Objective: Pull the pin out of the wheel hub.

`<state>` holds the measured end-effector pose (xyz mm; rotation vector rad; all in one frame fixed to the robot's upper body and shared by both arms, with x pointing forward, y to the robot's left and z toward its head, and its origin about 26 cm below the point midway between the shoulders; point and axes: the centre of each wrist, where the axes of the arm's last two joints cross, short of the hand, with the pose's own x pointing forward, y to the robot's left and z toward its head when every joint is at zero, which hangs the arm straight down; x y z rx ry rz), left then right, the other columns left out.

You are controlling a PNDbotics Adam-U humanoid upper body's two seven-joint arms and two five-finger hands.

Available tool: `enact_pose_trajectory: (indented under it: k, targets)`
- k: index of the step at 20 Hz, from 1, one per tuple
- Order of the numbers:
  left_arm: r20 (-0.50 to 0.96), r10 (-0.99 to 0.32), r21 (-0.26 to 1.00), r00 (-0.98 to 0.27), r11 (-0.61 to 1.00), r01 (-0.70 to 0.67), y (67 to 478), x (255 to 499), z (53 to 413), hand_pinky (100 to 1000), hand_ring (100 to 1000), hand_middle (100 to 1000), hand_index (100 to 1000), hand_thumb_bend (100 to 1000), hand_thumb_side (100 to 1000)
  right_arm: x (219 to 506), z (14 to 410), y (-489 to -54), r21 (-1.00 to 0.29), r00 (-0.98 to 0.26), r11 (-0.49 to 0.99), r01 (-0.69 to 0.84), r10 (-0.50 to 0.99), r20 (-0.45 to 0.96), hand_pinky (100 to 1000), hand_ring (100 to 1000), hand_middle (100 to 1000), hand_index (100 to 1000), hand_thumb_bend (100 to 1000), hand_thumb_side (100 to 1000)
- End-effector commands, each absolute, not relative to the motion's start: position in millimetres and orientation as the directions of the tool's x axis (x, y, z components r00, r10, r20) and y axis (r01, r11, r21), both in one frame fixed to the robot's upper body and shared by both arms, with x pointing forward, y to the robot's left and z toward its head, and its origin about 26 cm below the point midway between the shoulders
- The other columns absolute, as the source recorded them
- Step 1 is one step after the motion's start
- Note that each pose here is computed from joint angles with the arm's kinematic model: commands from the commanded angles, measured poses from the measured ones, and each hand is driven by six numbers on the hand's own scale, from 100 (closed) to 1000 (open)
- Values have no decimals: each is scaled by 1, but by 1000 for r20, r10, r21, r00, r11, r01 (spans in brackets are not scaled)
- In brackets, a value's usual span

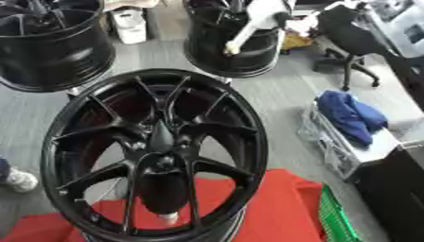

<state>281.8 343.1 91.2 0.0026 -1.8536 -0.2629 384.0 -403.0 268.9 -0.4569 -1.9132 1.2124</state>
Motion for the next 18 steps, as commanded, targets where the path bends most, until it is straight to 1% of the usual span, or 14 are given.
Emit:
enact_pose_trajectory:
  k: [1,2,4,6,7,8,9,10,11,12,14,15,17,18]
  targets:
    - [931,-170,214,-323,971,104,350,281,103,578,689,636,805,434,657,354,272,-455,-835,-500,545,78,746,440,810,857,865,499,100,331]
    - [931,-169,211,-323,972,100,350,281,103,578,689,636,805,434,657,345,244,-475,-806,-411,583,106,764,498,805,862,876,518,100,356]
    - [931,-167,208,-324,973,96,350,281,103,578,689,636,805,434,657,323,180,-511,-747,-223,645,161,761,609,803,886,935,709,100,300]
    - [931,-165,204,-326,975,91,349,281,104,579,689,636,805,433,657,288,102,-543,-701,57,680,213,708,704,813,917,1000,912,100,203]
    - [931,-163,203,-327,975,90,349,281,104,579,689,636,805,433,657,269,68,-553,-694,197,677,244,666,719,818,926,1000,944,100,198]
    - [932,-161,199,-325,976,89,349,281,103,579,689,636,805,432,658,246,30,-559,-680,347,672,293,588,730,818,939,1000,983,100,340]
    - [933,-158,196,-324,977,87,348,281,102,579,689,636,805,432,658,225,-5,-558,-656,463,657,371,482,744,815,941,1000,988,100,478]
    - [934,-156,193,-322,977,86,348,281,102,579,689,635,805,432,658,208,-35,-553,-624,529,635,456,370,764,811,945,1000,994,100,786]
    - [935,-154,190,-320,978,84,348,280,101,579,689,635,805,432,659,193,-59,-544,-585,561,605,540,259,786,806,944,1000,992,100,974]
    - [936,-153,188,-318,979,83,348,280,100,579,689,635,805,431,658,183,-75,-537,-554,571,573,604,174,802,800,937,1000,979,100,1000]
    - [936,-153,187,-316,979,80,349,280,99,579,689,635,804,430,657,163,-107,-516,-504,576,506,700,17,817,791,926,1000,968,100,1000]
    - [937,-152,186,-315,979,80,349,280,99,579,690,635,804,430,656,160,-116,-505,-481,560,489,728,-19,828,786,921,1000,964,100,1000]
    - [938,-147,180,-314,980,80,348,279,98,579,690,635,804,431,656,166,-123,-486,-441,512,487,754,-14,859,779,915,1000,958,100,1000]
    - [939,-145,177,-311,981,80,348,279,97,579,690,635,804,431,656,172,-122,-478,-427,485,496,756,13,874,771,904,1000,947,100,883]
